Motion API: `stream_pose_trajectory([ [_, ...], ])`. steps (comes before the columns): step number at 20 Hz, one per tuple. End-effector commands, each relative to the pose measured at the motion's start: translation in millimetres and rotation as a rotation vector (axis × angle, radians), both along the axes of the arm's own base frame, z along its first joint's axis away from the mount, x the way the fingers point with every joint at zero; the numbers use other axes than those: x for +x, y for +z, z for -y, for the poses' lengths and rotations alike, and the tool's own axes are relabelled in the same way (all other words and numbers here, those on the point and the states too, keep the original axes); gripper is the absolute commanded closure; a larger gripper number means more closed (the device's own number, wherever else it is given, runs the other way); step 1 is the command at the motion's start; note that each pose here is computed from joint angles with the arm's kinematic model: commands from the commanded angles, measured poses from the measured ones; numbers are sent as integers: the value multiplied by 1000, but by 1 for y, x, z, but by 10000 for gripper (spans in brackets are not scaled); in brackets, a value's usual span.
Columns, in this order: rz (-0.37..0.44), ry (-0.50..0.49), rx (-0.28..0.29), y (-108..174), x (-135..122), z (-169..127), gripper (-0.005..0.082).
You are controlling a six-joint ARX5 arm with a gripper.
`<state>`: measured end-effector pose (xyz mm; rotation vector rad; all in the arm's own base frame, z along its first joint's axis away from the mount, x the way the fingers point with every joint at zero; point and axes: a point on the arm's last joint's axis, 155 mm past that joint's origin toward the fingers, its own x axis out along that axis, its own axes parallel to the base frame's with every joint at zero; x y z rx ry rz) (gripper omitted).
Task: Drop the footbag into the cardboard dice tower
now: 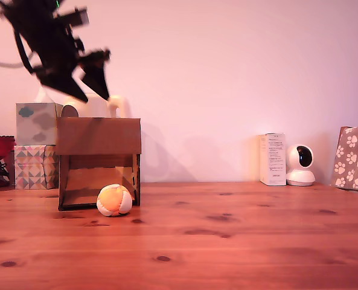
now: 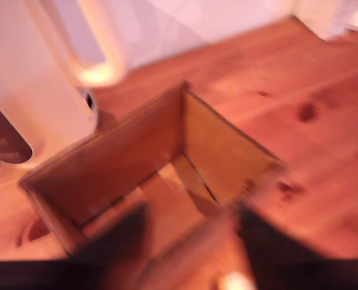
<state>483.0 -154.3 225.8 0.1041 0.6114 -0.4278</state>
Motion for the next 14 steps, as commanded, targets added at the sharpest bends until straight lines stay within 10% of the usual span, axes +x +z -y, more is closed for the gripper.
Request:
stream_pose_trajectory([
  [1, -8, -15, -11, 3, -8, 3, 794],
  [14, 108, -144, -151, -15, -104, 8, 794],
])
